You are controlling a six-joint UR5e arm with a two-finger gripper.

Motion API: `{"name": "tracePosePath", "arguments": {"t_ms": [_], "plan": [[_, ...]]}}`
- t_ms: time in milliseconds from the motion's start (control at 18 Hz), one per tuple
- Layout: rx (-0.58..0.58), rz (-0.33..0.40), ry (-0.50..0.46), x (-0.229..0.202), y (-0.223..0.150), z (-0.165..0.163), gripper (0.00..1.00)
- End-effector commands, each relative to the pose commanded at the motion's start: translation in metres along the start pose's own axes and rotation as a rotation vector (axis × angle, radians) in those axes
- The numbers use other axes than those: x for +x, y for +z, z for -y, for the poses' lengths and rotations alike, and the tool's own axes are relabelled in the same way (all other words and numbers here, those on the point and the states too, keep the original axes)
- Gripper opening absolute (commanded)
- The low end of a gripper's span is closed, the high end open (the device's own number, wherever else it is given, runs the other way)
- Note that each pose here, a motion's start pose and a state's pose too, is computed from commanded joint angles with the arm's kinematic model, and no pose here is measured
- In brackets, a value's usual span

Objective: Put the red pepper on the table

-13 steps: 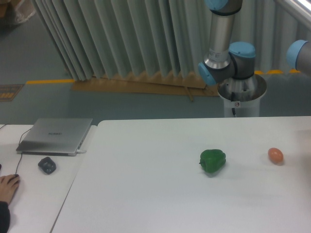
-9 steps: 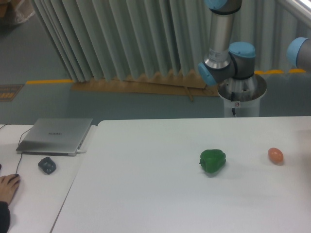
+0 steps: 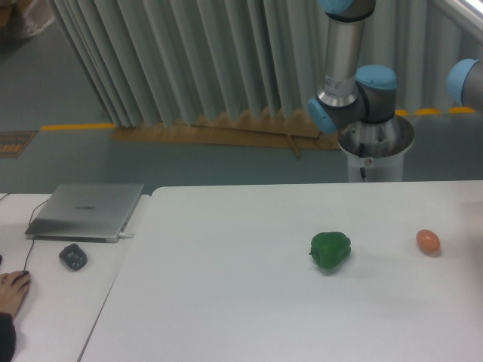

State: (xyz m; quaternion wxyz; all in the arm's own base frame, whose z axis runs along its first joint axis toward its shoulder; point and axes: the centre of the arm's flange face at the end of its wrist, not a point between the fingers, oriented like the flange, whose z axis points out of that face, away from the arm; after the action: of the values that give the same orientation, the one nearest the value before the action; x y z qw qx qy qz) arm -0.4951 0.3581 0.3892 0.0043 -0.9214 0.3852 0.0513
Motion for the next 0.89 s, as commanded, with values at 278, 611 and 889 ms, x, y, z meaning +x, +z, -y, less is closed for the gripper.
{"name": "tracePosePath", "arguments": {"t_ms": [278, 611, 889], "plan": [[-0.002, 0.004, -0.017, 0.001, -0.003, -0.005, 1.00], [-0.012, 0.005, 0.001, 0.003, -0.003, -0.015, 1.00], [-0.043, -0.005, 0.242, 0.011, -0.008, -0.056, 1.00]]}}
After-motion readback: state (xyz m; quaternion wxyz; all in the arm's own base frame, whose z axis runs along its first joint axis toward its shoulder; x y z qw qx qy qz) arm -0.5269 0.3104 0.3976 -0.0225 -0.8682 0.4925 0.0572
